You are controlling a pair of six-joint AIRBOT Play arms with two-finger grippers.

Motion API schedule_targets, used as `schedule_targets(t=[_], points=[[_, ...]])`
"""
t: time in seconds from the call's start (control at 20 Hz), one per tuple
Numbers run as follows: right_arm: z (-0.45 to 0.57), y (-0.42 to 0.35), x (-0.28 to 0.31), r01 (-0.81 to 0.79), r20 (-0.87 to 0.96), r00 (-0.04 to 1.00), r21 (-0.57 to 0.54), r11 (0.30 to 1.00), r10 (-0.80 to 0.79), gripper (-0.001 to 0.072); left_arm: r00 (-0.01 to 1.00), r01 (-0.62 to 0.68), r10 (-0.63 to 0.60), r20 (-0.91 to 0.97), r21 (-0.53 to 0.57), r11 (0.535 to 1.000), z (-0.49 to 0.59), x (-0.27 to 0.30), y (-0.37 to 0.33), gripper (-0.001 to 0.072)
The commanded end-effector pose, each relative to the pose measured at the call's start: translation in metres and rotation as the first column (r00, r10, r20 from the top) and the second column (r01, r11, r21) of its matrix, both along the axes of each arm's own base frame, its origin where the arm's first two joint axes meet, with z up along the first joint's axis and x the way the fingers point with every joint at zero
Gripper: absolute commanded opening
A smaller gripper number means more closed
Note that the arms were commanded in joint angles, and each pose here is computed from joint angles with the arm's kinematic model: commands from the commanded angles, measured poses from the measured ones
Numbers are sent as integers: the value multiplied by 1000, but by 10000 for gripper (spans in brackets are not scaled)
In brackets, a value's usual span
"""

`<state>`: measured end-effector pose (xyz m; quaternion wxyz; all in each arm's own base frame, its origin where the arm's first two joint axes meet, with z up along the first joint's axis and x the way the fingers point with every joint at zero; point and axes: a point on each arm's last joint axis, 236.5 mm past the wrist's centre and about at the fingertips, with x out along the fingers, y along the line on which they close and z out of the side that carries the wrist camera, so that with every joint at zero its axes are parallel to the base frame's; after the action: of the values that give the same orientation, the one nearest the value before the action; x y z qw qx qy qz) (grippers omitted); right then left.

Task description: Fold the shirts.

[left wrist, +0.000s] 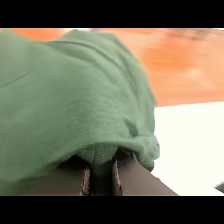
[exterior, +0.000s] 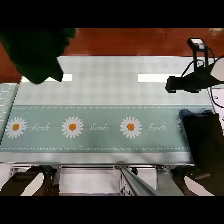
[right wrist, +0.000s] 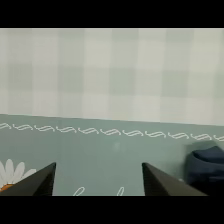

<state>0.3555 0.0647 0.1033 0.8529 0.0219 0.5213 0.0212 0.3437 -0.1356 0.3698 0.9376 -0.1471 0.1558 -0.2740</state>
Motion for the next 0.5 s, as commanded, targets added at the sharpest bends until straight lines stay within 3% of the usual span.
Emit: schedule_targets(t=[0.0,0.2,0.45], points=[[38,0,-13,-2,104,995,32,1000,-2,618,969,243,-240,50,-58,968,5,-34,-85,30],[68,-4,-28,2,184,983,52,999,-11,618,934,337,-347,-86,-110,935,-92,-46,-161,31],[66,-4,-34,1,170,985,54,999,-10,618,880,240,-251,-404,-77,968,-278,-54,-170,31]])
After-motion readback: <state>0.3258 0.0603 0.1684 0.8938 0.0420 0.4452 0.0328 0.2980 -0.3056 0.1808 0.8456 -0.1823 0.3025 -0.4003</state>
